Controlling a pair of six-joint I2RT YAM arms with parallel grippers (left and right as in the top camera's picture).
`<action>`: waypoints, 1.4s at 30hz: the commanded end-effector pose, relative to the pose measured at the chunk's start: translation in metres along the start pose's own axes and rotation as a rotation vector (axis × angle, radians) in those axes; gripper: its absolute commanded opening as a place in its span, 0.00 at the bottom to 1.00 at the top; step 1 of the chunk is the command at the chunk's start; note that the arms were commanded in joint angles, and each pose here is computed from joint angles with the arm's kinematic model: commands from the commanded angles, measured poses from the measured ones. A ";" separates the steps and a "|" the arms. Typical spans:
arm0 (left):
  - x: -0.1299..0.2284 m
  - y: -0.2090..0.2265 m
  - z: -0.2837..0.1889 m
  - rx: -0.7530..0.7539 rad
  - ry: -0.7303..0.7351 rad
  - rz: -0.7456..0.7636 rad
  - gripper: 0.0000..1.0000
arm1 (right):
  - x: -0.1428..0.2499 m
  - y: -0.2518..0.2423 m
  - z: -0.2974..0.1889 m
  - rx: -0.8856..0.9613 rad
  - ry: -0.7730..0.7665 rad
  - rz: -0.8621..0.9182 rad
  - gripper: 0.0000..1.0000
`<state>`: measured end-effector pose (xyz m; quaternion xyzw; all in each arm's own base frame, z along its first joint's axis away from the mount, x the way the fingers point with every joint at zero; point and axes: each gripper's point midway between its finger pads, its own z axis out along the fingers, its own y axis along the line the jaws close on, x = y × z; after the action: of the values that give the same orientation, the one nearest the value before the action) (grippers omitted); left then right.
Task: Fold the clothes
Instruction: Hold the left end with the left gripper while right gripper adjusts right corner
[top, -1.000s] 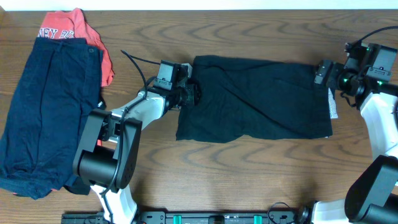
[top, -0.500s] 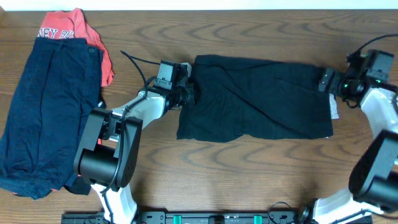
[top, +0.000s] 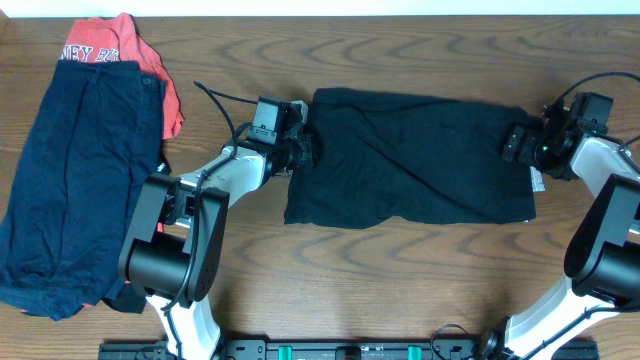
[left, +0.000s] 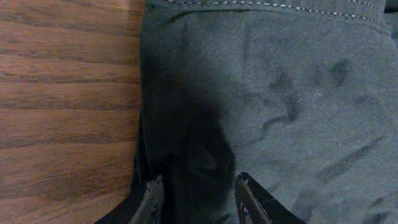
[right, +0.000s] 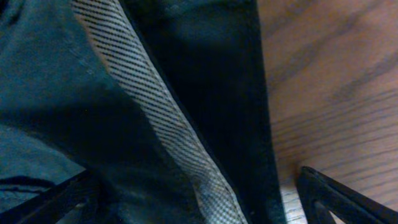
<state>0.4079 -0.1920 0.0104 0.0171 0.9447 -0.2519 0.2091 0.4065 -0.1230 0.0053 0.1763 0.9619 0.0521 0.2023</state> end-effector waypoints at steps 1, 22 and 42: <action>0.014 0.008 0.013 -0.015 0.050 -0.021 0.40 | 0.012 -0.001 0.013 -0.041 0.045 0.014 0.99; 0.014 0.008 0.013 -0.015 0.051 -0.021 0.40 | 0.054 0.036 -0.005 -0.391 0.255 0.303 0.64; 0.014 0.008 0.013 -0.015 0.051 -0.021 0.40 | 0.030 -0.004 -0.017 -0.363 0.174 0.322 0.01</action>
<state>0.4078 -0.1924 0.0104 0.0175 0.9445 -0.2527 0.2090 0.3666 -0.1066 0.0052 0.2959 0.9053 0.2781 0.1247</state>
